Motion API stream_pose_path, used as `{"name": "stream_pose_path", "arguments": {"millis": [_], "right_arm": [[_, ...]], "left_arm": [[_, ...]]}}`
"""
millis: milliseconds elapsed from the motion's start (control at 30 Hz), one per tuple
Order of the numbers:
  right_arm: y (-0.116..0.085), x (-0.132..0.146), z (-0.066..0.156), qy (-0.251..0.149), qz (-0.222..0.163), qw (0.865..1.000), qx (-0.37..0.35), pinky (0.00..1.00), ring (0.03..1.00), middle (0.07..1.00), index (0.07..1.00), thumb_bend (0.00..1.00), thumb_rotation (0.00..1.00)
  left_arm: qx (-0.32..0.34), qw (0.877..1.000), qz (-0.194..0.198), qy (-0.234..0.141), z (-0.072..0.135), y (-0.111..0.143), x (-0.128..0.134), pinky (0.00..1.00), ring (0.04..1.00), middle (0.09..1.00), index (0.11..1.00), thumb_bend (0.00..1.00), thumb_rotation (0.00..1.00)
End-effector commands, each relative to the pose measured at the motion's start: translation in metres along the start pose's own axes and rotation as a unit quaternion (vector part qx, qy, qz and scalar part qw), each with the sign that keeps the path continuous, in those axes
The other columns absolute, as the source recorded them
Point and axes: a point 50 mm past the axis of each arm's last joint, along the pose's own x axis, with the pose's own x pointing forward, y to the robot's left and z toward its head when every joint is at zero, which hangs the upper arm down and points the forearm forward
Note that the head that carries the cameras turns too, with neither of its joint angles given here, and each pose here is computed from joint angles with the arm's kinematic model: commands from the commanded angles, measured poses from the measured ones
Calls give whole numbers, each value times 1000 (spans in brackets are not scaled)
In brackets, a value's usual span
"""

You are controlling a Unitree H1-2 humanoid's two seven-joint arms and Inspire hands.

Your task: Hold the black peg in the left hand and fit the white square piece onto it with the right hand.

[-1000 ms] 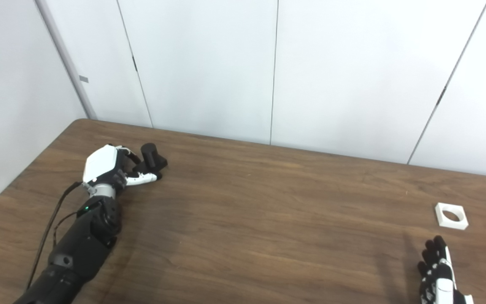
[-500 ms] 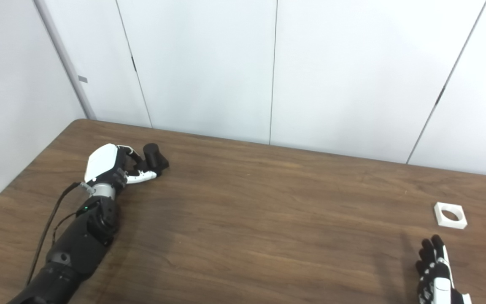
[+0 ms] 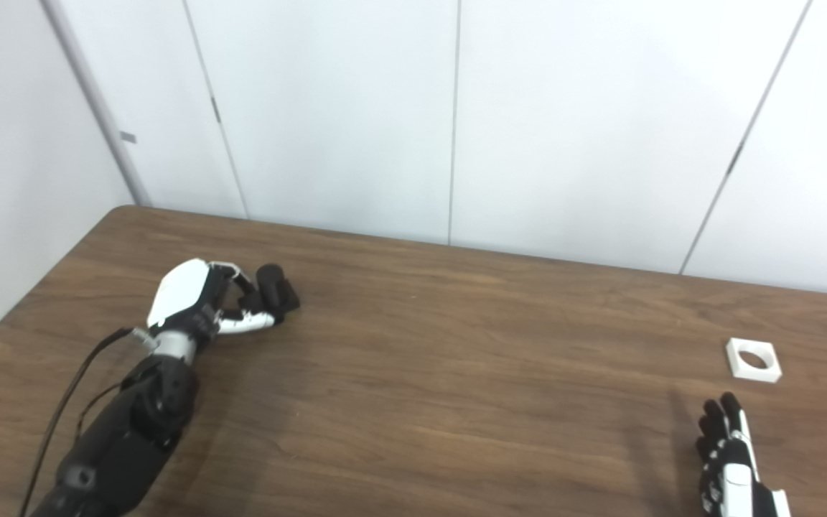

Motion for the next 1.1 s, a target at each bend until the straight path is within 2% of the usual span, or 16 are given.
{"name": "stream_pose_path", "arguments": {"millis": [0,233,633,1067], "right_arm": [[5,-9,-1,-3,-4,1000,7,1000,987,975,994,450,1000],[7,-5,-4,-2,-9,1000,10,994,966,964,988,444,1000],[15,1,-6,-10,-3,1000,12,988,955,960,987,439,1000],[24,5,2,-15,-8,1000,11,972,940,946,966,463,996]], "left_arm": [[12,999,22,-31,9,19,4,1000,890,777,487,520,54],[0,997,10,-71,19,17,-24,1000,885,781,487,518,53],[-30,988,-21,-147,49,2,-72,1000,888,788,488,517,52],[-39,979,-58,-193,86,-20,-113,1000,911,806,488,516,54]]}}
